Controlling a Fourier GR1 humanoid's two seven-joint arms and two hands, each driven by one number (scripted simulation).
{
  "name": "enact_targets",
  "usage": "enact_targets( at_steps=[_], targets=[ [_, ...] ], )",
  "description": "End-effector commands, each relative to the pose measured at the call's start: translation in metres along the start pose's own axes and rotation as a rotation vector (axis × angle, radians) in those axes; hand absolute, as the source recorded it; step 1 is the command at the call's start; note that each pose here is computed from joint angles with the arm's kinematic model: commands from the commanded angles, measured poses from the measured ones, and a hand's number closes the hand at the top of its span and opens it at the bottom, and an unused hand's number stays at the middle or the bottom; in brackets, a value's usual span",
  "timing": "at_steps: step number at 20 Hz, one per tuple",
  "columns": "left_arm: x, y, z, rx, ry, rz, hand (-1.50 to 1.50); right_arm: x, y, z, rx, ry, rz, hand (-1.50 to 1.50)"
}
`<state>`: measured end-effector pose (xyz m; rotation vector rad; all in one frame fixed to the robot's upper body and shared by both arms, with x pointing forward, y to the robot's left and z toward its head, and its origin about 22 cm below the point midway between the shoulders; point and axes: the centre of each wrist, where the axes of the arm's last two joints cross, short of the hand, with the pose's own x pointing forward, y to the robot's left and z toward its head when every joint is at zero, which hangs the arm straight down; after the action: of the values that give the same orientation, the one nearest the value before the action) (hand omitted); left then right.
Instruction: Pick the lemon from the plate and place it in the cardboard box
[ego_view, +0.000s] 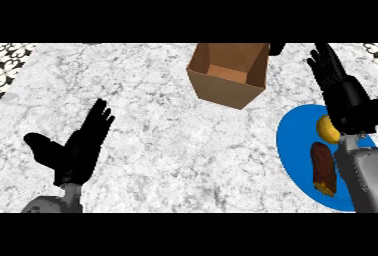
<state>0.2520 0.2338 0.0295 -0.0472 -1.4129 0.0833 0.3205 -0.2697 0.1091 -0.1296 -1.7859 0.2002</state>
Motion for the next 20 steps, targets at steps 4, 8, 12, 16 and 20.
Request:
enact_targets(
  at_steps=[4,8,12,16,20],
  targets=[
    [0.02,0.091,-0.004,0.251,-0.066,-0.424,0.0,-0.044,-0.057,0.031,0.018,0.086,-0.121,-1.5],
    [0.015,0.102,0.002,0.269,-0.038,-0.528,0.0,0.002,-0.099,0.028,0.249,0.09,0.587,-1.5],
    [0.011,0.128,-0.001,0.339,-0.019,-0.605,0.0,-0.097,-0.132,0.099,0.082,0.091,0.172,-1.5],
    [-0.002,0.109,-0.002,0.31,-0.031,-0.61,0.0,-0.11,-0.17,0.114,0.103,-0.064,0.031,-1.5],
    [-0.009,0.11,-0.004,0.303,-0.036,-0.627,0.0,-0.109,-0.195,0.101,0.156,-0.09,0.25,-1.5]
  ],
)
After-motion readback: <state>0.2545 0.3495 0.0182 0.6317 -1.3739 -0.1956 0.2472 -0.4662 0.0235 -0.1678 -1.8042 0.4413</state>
